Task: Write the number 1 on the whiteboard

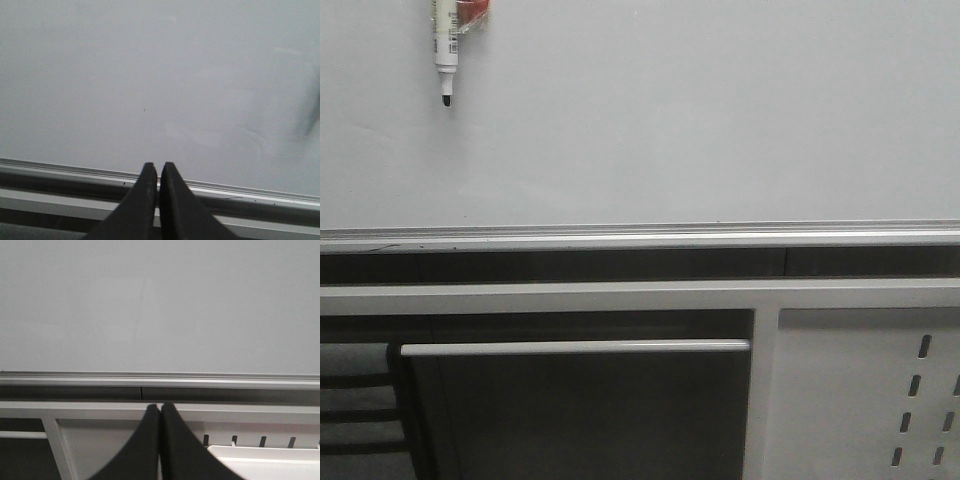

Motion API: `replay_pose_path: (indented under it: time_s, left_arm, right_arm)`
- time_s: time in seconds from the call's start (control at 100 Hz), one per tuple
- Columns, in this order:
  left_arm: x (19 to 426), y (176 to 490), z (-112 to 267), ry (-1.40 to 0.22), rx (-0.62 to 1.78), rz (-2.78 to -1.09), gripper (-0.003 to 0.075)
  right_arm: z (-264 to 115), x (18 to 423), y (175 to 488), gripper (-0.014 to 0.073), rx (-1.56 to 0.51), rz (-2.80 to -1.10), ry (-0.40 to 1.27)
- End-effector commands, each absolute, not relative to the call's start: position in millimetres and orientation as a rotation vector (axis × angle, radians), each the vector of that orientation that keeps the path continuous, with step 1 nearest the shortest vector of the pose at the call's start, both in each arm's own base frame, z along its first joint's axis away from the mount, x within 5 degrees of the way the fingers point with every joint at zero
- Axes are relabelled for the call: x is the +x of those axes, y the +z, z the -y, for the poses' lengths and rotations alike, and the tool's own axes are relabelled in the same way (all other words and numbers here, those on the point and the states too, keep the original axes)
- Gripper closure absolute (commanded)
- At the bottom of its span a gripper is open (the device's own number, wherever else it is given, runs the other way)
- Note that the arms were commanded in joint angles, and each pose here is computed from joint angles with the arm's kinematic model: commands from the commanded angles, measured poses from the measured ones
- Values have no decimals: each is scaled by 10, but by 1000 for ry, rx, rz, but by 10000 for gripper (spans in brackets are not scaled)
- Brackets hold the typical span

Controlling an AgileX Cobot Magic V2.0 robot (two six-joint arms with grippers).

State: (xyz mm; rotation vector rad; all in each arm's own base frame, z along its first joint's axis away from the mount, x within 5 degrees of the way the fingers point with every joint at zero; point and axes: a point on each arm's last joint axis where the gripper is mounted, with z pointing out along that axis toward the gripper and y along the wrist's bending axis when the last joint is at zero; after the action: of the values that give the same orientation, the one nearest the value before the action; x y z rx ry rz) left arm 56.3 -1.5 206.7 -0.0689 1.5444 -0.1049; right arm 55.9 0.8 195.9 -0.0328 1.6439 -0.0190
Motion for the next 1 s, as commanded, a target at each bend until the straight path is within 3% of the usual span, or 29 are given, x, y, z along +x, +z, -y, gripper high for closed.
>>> replay_pose_path:
  time_s: [0.0,0.72,0.99]
  left_arm:
    - [561,2002,6,-111,-85,-1493,741]
    - [561,2004,6,-111,-85,-1491,741]
    - [560,2019,4,-110,-86,-1474,741]
  right_arm:
    - [1,559,1952,659,-25,-1572,-32]
    - [1,559,1952,659,-25,-1572,-32]
    - [0,559,1992,659,52,-1526,48]
